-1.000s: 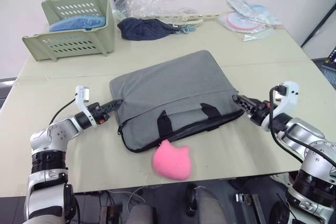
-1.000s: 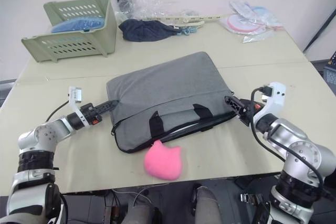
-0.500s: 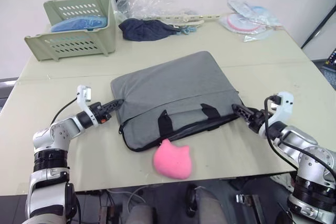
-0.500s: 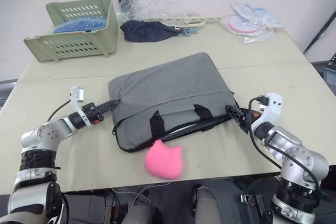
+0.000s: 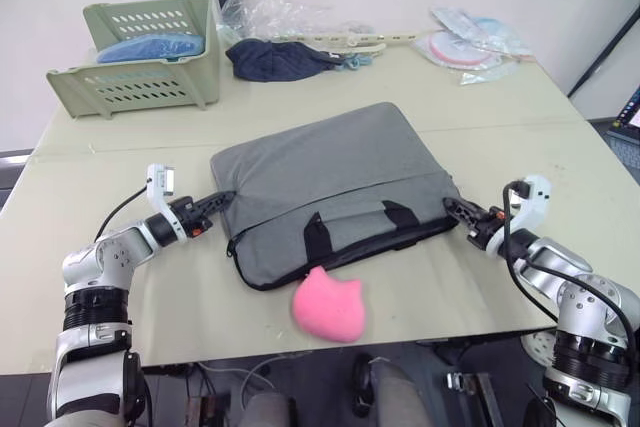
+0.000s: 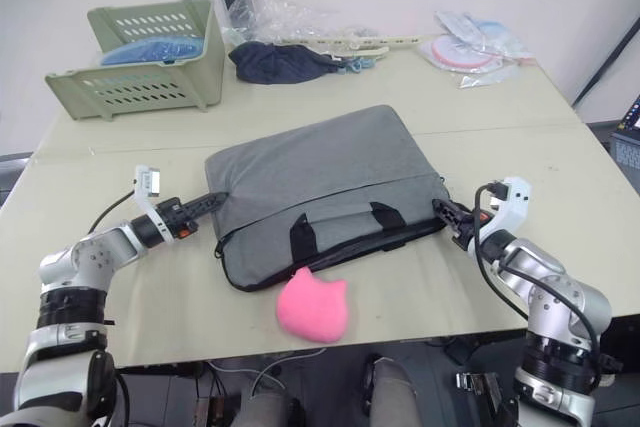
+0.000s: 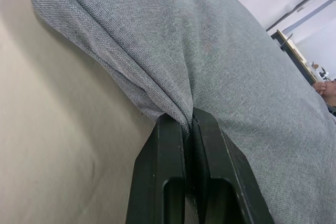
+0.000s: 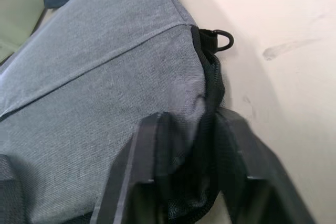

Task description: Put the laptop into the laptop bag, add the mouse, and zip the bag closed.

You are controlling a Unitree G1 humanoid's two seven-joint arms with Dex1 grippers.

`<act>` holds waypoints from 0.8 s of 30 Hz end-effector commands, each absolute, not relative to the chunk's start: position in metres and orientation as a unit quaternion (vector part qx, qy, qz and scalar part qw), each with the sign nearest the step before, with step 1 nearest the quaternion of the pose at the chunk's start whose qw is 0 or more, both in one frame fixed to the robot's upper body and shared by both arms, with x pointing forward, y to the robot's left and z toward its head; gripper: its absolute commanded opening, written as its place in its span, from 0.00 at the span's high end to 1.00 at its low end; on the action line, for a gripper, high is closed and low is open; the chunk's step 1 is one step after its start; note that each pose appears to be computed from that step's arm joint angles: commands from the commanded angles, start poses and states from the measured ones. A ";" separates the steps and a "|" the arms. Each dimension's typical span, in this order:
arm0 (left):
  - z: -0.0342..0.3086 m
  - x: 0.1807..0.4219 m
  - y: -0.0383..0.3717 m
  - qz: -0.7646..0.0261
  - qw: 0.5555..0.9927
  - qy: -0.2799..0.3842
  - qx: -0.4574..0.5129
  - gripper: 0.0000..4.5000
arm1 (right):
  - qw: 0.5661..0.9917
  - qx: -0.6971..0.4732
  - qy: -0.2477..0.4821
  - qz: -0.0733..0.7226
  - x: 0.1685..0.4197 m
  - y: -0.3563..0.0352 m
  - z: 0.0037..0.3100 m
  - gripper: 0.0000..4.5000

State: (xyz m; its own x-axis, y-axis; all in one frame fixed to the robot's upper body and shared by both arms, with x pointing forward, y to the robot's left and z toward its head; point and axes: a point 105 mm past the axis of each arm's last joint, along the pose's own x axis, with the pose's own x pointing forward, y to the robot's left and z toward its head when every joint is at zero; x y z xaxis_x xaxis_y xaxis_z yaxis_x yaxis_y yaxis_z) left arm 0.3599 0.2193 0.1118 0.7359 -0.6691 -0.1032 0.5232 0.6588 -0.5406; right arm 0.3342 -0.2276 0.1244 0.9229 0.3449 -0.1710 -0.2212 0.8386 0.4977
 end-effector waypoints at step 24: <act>0.140 0.414 0.223 -0.319 0.924 0.148 -0.151 1.00 | 0.936 0.264 0.143 0.182 0.314 -0.171 0.118 0.85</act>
